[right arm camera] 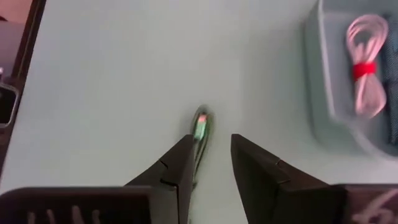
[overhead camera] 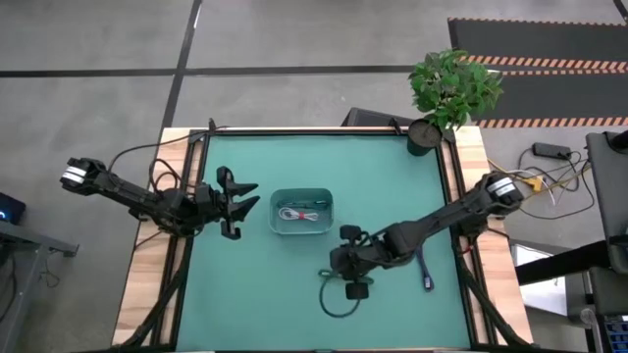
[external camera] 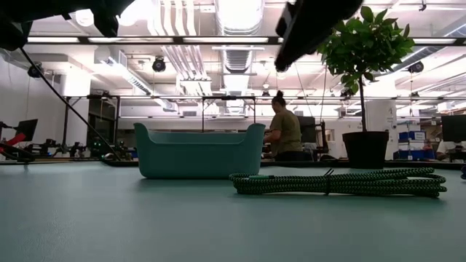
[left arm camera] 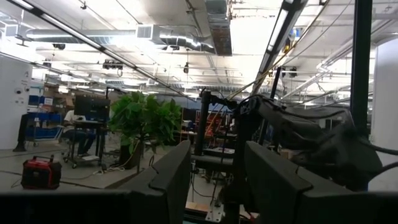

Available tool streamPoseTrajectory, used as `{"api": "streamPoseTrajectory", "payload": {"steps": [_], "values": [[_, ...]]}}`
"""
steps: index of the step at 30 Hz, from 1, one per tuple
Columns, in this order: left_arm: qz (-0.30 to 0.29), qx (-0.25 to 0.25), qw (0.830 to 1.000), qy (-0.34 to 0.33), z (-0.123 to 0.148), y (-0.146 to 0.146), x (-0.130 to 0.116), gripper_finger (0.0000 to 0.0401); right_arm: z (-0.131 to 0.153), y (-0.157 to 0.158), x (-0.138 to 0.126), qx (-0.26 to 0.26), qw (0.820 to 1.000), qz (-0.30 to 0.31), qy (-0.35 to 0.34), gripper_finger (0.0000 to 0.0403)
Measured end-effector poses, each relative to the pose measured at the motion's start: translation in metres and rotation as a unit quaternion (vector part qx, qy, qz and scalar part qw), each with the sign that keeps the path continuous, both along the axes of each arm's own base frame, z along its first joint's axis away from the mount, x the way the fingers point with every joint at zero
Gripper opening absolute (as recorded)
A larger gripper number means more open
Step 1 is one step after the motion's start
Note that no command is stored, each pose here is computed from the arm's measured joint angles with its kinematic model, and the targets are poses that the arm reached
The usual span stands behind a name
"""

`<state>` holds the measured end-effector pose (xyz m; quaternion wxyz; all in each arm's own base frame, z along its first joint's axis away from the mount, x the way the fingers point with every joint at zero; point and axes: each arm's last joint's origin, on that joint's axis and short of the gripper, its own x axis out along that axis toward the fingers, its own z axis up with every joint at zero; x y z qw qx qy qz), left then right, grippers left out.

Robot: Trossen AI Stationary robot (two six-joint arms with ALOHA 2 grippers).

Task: Pick and place USB-C Cables
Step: Put the green black charger cable into the green bin

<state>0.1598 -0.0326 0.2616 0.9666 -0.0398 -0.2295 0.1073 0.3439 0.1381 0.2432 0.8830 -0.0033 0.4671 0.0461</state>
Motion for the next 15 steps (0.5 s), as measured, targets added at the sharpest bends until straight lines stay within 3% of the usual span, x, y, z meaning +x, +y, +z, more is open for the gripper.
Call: {"api": "streamPoseTrajectory", "payload": {"steps": [15], "values": [[-0.001, 0.002, 1.000, 0.007, -0.002, 0.000, 0.001, 0.0137, -0.042, 0.025, -0.032, -0.004, 0.999, -0.040, 0.031, 0.0167]]}}
